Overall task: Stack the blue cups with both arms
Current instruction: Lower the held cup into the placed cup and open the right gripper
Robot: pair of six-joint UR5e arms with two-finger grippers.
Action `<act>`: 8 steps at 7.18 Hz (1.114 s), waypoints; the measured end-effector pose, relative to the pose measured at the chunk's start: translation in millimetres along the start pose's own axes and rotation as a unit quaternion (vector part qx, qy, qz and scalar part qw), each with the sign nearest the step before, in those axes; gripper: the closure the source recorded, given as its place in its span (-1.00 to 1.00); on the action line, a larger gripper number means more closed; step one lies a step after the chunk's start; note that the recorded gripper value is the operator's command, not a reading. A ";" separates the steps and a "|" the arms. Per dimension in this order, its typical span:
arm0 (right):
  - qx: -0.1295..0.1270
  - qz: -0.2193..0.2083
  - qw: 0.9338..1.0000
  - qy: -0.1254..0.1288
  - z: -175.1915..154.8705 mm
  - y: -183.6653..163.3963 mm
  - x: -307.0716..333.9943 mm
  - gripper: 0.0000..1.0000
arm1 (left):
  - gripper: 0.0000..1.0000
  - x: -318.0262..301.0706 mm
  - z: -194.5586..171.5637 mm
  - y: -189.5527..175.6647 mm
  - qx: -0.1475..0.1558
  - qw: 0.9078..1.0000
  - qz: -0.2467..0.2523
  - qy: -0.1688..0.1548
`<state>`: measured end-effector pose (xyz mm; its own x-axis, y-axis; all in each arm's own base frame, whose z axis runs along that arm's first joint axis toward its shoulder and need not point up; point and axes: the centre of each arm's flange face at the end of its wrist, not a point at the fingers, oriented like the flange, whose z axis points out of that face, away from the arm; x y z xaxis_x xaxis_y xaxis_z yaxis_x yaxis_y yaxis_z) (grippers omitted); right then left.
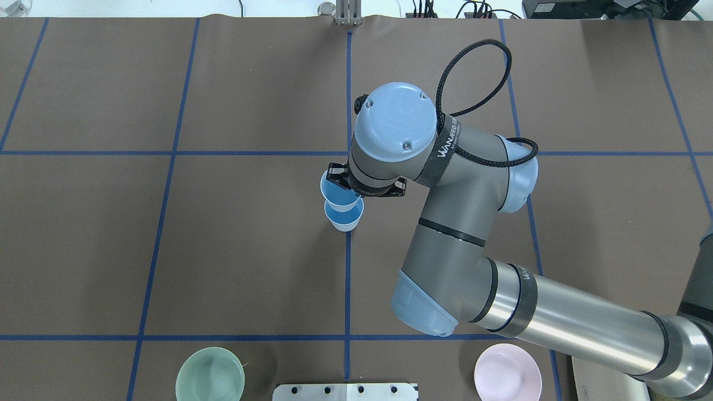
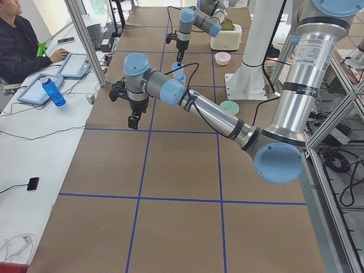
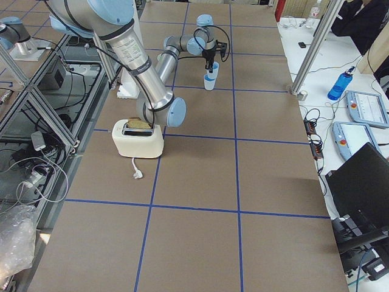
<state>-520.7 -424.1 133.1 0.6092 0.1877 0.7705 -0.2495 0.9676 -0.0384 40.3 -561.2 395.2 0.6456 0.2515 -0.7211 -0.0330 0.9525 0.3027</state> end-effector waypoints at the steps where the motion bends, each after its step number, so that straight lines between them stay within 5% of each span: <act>1: 0.000 0.002 1.000 -0.001 0.1 2.7 0.7 1.00 | -0.95 -0.2 0.2 0.0 0.000 1.000 0.000 0.000; 6: 0.003 -0.003 1.000 -0.001 12.8 14.3 7.8 1.00 | -0.96 -0.9 1.7 0.4 -0.002 1.000 -0.002 0.000; 7: 0.003 -0.004 1.000 -0.002 12.7 14.9 7.2 0.71 | -0.96 -0.9 1.9 0.5 -0.002 1.000 -0.002 0.000; 8: 0.002 -0.006 1.000 -0.002 12.5 15.2 6.9 0.00 | -0.96 -0.9 2.0 0.6 -0.002 1.000 -0.003 0.000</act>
<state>-529.6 -410.1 145.8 0.6088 0.1752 0.7737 -0.2453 0.9691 -0.0264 41.3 -561.3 397.2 0.6459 0.2465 -0.7226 -0.0329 0.9545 0.2962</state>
